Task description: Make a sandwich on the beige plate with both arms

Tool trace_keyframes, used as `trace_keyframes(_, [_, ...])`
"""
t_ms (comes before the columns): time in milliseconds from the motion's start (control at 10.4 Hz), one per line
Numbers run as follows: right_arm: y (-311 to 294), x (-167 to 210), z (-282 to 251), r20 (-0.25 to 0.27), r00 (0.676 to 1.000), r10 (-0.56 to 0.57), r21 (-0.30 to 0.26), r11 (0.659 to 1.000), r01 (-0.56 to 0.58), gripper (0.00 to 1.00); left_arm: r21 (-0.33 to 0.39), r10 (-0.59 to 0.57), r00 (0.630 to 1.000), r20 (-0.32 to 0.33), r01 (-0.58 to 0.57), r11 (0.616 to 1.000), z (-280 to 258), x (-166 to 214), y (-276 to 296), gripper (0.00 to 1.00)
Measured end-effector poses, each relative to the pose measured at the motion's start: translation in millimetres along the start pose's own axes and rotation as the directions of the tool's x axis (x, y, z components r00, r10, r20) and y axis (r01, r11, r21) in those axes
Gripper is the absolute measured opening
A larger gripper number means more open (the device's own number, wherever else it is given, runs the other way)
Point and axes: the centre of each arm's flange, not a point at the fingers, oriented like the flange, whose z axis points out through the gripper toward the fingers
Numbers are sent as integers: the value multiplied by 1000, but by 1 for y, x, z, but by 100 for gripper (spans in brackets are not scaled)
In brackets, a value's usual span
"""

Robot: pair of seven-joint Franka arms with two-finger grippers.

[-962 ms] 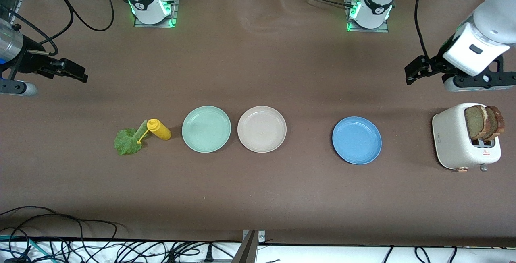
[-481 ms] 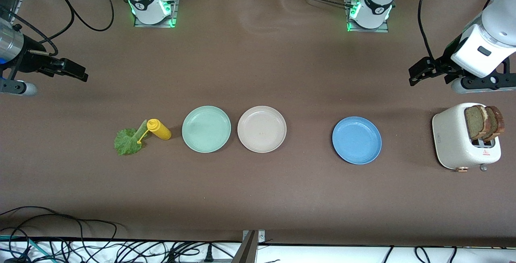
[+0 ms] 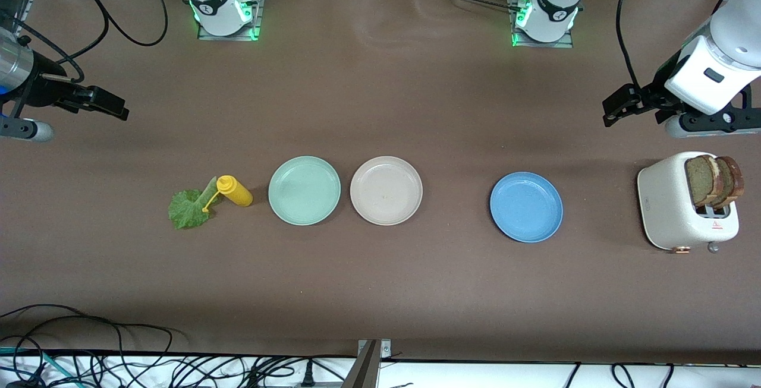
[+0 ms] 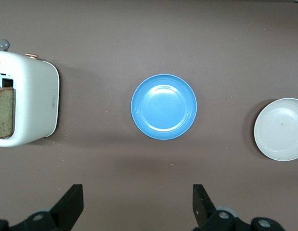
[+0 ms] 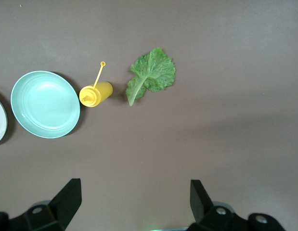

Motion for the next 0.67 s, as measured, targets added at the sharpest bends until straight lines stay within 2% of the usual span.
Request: trace_keyframes(673, [13, 9, 15, 30, 999, 17, -6, 1000, -17, 100, 0, 1, 1000, 0, -1, 1000, 0, 0, 1, 100])
